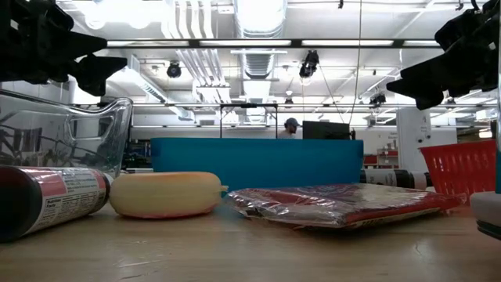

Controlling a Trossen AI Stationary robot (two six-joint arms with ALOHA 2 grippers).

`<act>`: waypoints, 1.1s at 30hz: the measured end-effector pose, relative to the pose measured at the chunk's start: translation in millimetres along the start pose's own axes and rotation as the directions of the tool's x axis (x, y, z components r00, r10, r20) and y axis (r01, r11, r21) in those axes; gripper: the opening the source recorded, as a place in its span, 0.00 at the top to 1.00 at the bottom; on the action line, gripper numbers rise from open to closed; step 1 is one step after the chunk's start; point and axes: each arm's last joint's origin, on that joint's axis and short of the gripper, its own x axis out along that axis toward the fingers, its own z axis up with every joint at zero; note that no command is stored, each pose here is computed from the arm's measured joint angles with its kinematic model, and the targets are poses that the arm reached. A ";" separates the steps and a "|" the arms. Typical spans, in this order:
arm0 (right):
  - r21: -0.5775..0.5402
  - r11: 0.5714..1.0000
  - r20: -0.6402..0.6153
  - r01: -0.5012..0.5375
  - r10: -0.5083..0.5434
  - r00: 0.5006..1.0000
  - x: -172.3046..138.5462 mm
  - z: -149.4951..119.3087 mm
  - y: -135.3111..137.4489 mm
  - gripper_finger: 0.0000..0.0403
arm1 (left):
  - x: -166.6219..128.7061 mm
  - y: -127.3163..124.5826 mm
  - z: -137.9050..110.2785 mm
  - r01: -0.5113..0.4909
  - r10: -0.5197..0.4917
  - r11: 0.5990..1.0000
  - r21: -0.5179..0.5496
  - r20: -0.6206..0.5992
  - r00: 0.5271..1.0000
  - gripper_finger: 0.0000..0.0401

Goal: Pick & Place Food Item
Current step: Put the top left black food coloring bottle into the blue bin

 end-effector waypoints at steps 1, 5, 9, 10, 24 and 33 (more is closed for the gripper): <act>0.000 1.000 0.000 0.000 0.000 1.000 0.0 0.0 0.0 0.41 | 0.0 0.0 0.0 0.000 0.000 1.000 0.000 0.000 1.000 0.35; 0.000 1.000 0.000 0.000 0.000 1.000 0.0 0.0 0.0 0.41 | 0.0 -0.1 0.0 0.002 -0.002 1.000 0.000 0.000 1.000 0.35; 0.000 1.000 -0.001 0.000 0.000 1.000 0.0 -0.1 0.0 0.41 | 0.0 -0.1 0.0 0.002 -0.002 1.000 0.000 0.000 1.000 0.35; 0.000 1.000 0.000 0.000 0.000 1.000 0.0 0.0 0.0 0.41 | 0.0 -0.1 0.0 0.002 -0.002 1.000 0.000 0.000 1.000 0.35; -0.001 1.000 -0.001 0.000 0.000 1.000 0.0 -0.1 0.0 0.41 | 0.0 -0.1 0.0 0.002 -0.002 1.000 0.000 0.000 1.000 0.35; -0.001 1.000 -0.001 0.000 0.000 1.000 0.0 -0.2 0.0 0.41 | 0.0 0.0 -1.3 0.002 -0.002 1.000 0.000 -0.013 1.000 0.35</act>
